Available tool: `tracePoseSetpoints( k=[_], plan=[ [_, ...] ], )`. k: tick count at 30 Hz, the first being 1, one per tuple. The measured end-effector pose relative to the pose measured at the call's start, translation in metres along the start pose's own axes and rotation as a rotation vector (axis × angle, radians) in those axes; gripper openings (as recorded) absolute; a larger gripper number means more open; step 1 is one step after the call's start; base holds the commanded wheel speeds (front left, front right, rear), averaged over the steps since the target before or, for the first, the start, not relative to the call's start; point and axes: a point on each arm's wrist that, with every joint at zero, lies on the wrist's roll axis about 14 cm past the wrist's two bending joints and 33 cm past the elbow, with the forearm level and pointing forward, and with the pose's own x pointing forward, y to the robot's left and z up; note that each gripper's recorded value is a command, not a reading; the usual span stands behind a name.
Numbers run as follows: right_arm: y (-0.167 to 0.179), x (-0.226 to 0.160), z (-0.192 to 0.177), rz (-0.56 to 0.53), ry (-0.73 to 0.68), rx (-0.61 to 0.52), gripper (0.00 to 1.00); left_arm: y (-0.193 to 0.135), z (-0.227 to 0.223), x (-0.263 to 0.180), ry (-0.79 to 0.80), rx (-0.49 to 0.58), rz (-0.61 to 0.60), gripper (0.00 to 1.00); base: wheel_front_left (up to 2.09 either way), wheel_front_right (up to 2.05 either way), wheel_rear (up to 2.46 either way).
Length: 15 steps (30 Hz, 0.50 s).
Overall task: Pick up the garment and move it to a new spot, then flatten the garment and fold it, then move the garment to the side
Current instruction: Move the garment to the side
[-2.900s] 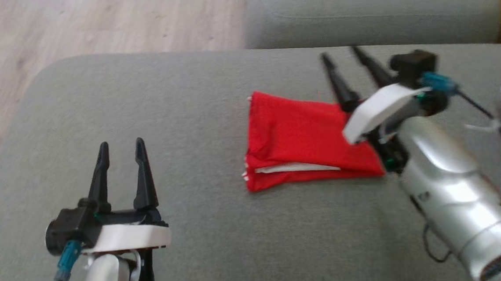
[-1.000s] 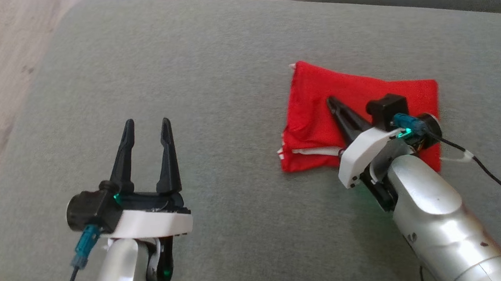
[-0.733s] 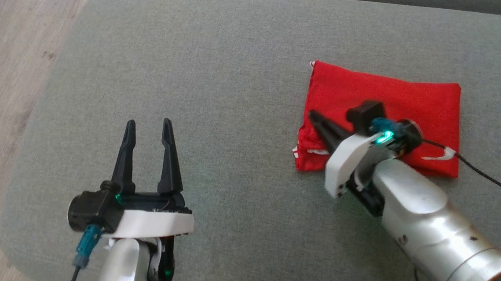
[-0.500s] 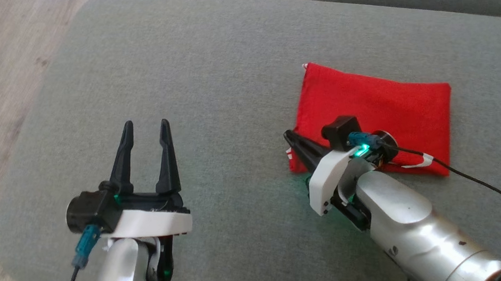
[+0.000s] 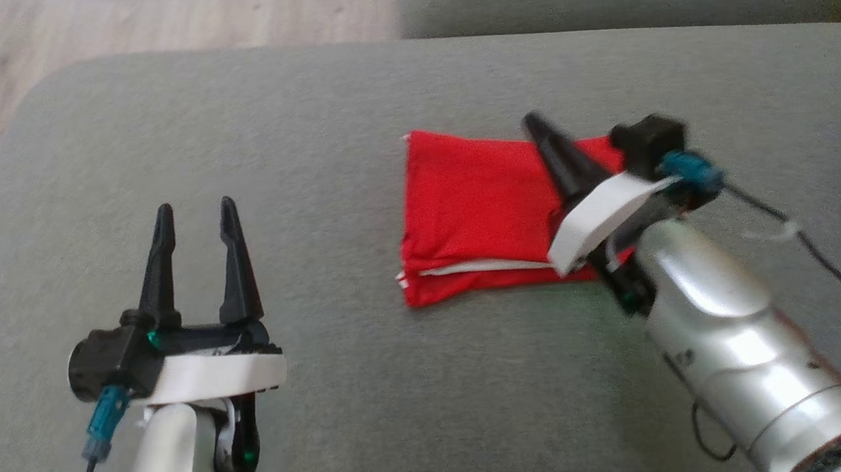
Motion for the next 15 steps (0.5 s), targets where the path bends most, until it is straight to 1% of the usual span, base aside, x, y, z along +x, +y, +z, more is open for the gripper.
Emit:
tracePoseSetpoints(
  k=[3, 5, 7, 11, 12, 13, 15],
  plan=[
    [-0.037, -0.018, 0.031, -0.106, -0.098, -0.017, 0.0, -0.014, 0.0, 0.007, -0.007, -0.013, -0.04, 1.0, 0.0, 0.0, 0.0],
    [-0.062, -0.037, 0.043, -0.184, -0.147, -0.033, 0.0, -0.026, -0.002, 0.009, -0.002, -0.017, -0.076, 1.0, 0.0, 0.0, 0.0],
    [-0.081, -0.06, 0.043, -0.258, -0.171, -0.035, 0.0, -0.034, -0.006, 0.009, 0.007, -0.023, -0.097, 1.0, 0.0, 0.0, 0.0],
    [-0.102, -0.106, 0.019, -0.383, -0.16, -0.013, 0.0, -0.044, -0.01, 0.011, 0.014, -0.035, -0.124, 1.0, 0.0, 0.0, 0.0],
    [-0.107, -0.124, 0.01, -0.431, -0.157, 0.001, 0.46, -0.049, -0.01, 0.014, 0.013, -0.039, -0.136, 1.0, 0.0, 0.0, 0.0],
    [-0.109, -0.132, 0.009, -0.451, -0.163, -0.003, 1.0, -0.051, -0.01, 0.015, 0.013, -0.04, -0.14, 1.0, 0.0, 0.0, 0.0],
    [-0.111, -0.144, 0.01, -0.486, -0.182, 0.001, 1.0, -0.052, -0.013, 0.015, 0.021, -0.043, -0.143, 1.0, 0.0, 0.0, 0.0]
  ],
)
